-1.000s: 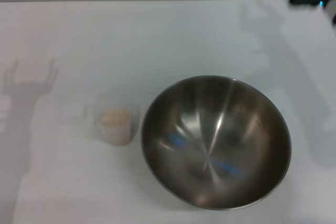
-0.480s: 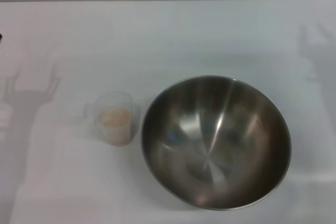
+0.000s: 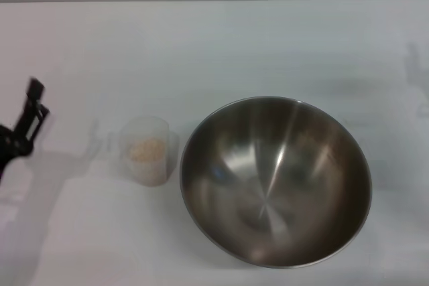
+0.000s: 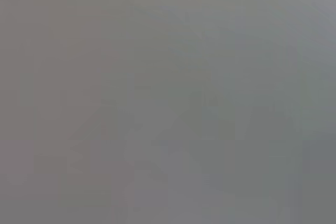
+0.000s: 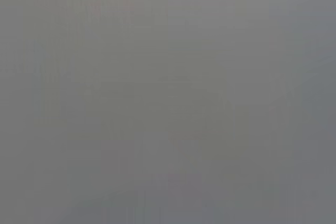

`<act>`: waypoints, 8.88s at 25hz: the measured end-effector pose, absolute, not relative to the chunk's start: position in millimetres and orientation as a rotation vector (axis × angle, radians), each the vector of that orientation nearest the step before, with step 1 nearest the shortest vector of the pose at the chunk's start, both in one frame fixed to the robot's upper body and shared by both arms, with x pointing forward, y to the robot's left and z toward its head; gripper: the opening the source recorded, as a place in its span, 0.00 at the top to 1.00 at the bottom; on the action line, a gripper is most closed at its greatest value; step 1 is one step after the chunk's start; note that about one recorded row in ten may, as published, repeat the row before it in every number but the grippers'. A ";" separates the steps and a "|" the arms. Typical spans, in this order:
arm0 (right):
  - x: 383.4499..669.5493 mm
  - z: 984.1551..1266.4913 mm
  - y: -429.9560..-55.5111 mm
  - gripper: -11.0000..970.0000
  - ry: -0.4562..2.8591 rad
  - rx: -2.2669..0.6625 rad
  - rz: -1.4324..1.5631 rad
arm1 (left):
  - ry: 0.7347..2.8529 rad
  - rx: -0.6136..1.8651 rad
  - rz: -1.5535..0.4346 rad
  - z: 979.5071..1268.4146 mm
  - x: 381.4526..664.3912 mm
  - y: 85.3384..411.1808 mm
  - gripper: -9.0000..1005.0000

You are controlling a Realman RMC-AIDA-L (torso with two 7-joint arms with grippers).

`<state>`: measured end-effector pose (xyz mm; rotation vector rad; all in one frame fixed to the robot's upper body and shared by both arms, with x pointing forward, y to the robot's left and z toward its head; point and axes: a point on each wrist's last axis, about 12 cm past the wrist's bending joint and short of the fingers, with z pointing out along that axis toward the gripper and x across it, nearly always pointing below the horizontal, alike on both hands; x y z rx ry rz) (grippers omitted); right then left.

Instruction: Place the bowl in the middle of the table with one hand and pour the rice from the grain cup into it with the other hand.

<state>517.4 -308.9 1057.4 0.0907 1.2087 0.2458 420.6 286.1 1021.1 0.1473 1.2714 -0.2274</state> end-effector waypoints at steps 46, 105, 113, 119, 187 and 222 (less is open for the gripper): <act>539.3 1073.4 -312.1 0.54 1.176 0.001 0.217 | 1.609 0.428 -0.295 979.9 434.2 257.7 0.22; 556.5 1083.9 -313.7 0.54 1.161 -0.016 0.157 | 0.728 1.038 0.362 1035.5 452.7 201.8 0.97; 560.2 1086.9 -314.3 0.54 1.154 -0.015 0.153 | 0.462 1.194 0.547 1036.6 445.6 188.3 0.97; 563.6 1087.8 -316.4 0.54 1.164 -0.034 0.132 | 0.246 1.274 0.750 1037.6 443.4 183.3 0.96; 564.6 1096.7 -295.1 0.54 1.088 -0.042 0.186 | 1.600 0.308 -0.089 997.6 488.6 240.4 0.95; 554.8 1078.3 -287.8 0.54 1.166 -0.038 0.165 | 1.414 0.109 -0.151 1007.3 436.9 286.5 0.70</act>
